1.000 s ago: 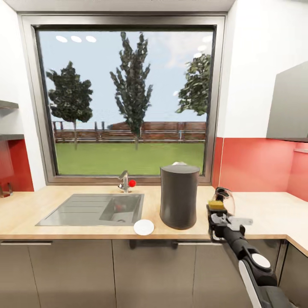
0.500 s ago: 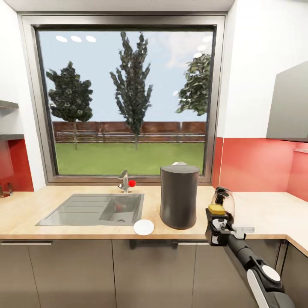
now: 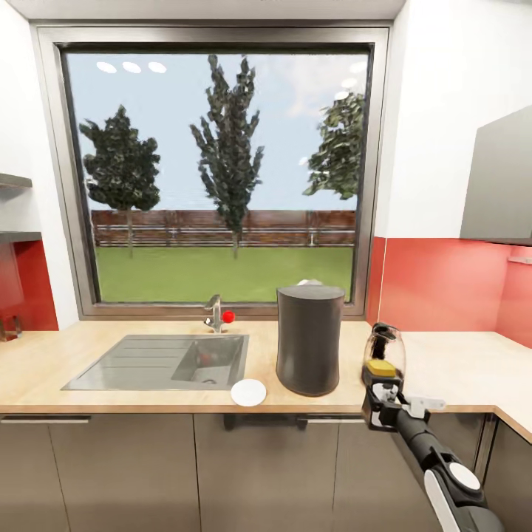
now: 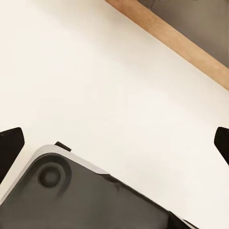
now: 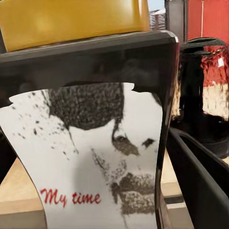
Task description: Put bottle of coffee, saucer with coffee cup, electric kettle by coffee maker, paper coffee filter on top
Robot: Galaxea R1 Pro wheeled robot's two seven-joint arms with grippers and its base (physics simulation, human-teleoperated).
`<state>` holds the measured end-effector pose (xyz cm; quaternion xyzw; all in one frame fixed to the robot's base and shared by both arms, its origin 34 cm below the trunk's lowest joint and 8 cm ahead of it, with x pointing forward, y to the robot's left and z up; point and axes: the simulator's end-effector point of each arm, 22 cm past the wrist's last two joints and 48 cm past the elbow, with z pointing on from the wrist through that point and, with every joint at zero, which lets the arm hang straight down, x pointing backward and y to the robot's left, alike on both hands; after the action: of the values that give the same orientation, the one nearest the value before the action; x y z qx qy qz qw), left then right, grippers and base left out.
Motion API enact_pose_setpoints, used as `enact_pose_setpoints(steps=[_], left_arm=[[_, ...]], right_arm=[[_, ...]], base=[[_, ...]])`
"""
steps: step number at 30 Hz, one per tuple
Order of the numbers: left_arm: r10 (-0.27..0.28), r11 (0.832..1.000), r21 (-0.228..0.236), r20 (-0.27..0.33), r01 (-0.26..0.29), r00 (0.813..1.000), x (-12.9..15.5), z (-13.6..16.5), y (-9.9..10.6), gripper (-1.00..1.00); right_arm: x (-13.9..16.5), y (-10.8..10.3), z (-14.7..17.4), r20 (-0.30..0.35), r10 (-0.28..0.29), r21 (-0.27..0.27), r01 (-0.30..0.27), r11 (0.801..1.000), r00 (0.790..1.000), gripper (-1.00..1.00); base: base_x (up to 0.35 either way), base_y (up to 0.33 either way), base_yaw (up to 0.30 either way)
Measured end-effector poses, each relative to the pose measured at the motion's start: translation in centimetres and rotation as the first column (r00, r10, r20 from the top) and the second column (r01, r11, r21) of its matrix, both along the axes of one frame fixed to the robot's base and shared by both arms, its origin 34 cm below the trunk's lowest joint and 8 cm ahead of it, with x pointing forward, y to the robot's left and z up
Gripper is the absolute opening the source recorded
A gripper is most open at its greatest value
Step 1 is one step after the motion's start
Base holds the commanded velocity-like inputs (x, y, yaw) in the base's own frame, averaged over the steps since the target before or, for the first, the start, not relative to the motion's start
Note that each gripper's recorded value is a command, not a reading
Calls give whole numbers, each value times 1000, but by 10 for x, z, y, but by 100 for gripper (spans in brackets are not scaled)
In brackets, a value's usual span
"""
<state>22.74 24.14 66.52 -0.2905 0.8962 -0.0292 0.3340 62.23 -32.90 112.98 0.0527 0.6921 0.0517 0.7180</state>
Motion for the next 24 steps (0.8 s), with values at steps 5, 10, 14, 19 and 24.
enact_pose_setpoints(steps=[5, 10, 14, 19, 24], left_arm=[[0, 1000, 0, 0, 0, 1000, 0, 0, 0, 100], [-1, 1000, 0, 0, 1, 1000, 0, 0, 0, 100], [3, 999, -37, -56, -5, 998, -10, -9, -3, 100], [-20, 985, -171, -229, -20, 973, -46, -30, -28, 100], [257, 894, -254, -387, -370, 886, -89, -44, -12, 100]], right_arm=[[2, -5, -5, -4, -25, 2, 25, 1000, 1000, -100], [2, -12, -6, 27, -70, 2, 70, 998, 997, -100], [1, -18, -6, 35, -107, -6, 108, 994, 994, -100], [1, -18, -1, 53, -110, -7, 110, 994, 993, -100], [1, -18, 3, 74, -110, -10, 111, 994, 991, -100]], base=[[0, 0, 0], [0, 0, 0], [0, 0, 0], [0, 0, 0], [0, 0, 0]])
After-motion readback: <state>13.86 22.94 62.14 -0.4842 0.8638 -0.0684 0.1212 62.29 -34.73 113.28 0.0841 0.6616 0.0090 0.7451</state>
